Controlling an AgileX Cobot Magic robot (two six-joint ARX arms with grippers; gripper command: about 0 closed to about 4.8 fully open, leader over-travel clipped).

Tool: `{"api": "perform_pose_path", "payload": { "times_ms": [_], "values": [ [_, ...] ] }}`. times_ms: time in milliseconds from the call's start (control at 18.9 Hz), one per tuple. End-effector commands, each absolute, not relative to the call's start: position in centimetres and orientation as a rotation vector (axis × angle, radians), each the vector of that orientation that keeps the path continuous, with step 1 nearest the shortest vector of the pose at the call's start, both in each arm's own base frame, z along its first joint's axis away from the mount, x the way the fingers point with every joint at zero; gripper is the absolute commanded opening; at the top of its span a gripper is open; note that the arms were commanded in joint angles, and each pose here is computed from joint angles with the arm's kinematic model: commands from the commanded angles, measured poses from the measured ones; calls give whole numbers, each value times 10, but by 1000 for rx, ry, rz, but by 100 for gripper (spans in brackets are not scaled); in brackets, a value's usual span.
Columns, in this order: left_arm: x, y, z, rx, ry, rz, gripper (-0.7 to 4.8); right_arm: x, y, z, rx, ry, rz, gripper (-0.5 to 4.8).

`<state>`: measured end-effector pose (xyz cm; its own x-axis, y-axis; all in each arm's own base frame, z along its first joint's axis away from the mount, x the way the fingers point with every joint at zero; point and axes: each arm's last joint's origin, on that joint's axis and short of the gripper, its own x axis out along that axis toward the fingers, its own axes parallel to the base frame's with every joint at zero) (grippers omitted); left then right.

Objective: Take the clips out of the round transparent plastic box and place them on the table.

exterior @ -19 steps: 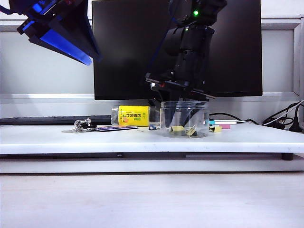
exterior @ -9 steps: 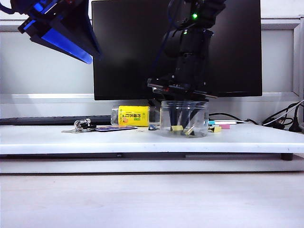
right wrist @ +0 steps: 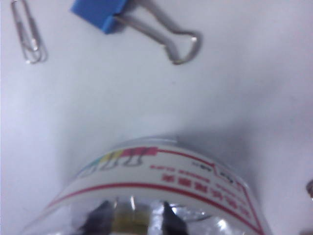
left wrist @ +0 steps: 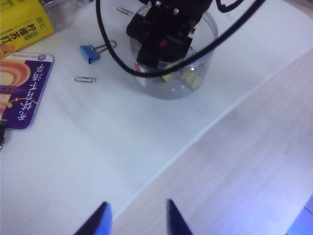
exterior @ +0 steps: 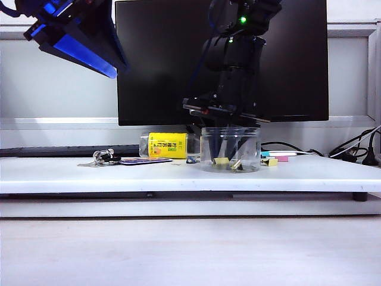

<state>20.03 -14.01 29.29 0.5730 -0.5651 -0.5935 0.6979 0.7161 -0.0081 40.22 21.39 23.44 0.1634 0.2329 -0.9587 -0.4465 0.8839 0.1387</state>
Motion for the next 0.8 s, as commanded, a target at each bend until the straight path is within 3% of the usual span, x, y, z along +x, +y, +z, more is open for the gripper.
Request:
{"api": "perform_pose_path", "payload": {
  "times_ms": [53, 796],
  "values": [
    [200, -140, 295, 238, 588, -752, 156, 400, 214, 219, -203, 1395, 512, 132],
    [200, -140, 295, 238, 591, -752, 156, 406, 217, 213, -206, 1358, 511, 123]
  ]
}}
